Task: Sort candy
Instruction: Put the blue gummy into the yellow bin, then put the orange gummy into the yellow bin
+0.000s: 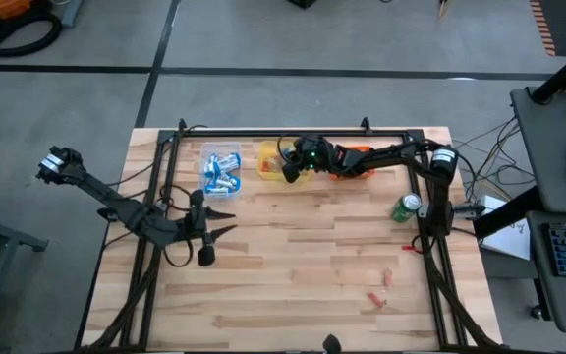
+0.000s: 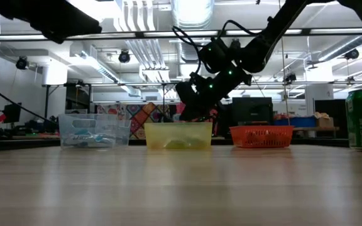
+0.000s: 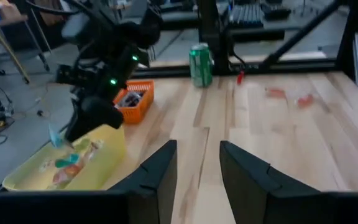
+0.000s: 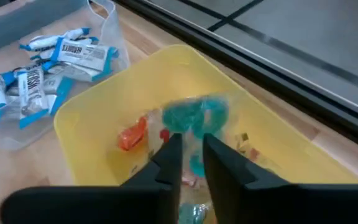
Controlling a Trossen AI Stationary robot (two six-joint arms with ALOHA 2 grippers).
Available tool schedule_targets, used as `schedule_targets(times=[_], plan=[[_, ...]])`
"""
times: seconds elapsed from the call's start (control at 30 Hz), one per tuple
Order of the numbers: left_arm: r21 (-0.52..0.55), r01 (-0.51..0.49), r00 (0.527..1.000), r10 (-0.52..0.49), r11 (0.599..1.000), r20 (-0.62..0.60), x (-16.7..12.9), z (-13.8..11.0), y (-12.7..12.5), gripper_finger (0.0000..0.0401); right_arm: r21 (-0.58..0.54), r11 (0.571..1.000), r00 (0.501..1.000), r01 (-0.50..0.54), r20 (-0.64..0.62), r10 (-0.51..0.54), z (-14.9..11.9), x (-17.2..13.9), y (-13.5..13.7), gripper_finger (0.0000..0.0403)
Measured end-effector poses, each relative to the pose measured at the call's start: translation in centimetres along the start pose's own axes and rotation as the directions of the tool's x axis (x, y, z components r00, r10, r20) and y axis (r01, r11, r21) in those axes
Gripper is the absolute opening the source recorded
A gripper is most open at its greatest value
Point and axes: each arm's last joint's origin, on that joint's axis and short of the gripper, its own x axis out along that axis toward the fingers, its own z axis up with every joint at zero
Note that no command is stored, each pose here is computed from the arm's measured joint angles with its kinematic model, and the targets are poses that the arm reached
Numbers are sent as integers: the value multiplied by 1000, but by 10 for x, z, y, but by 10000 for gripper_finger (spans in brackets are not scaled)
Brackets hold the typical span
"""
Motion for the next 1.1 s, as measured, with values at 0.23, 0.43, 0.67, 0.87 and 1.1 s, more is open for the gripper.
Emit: schedule_targets(times=[0.23, 0.43, 0.67, 0.87, 1.1], plan=[[-50, -17, 998, 20, 999, 56, -4, -15, 11, 98, 31, 999, 999, 13, -35, -12, 1, -2, 0, 142], [-95, -16, 998, 21, 995, 52, -5, -19, 13, 98, 28, 999, 995, -30, -90, 33, 16, -11, 11, 191], [-116, -19, 999, 24, 993, 41, -3, -22, 12, 98, 48, 968, 944, -248, -214, 252, 21, -31, 53, 195], [-126, -22, 999, 27, 992, 34, -2, -24, 11, 98, 46, 929, 856, -367, -375, 356, 5, -56, 108, 187], [-128, -24, 999, 29, 991, 36, 2, -25, 9, 97, 11, 896, 762, -445, -521, 385, -25, -92, 165, 182]])
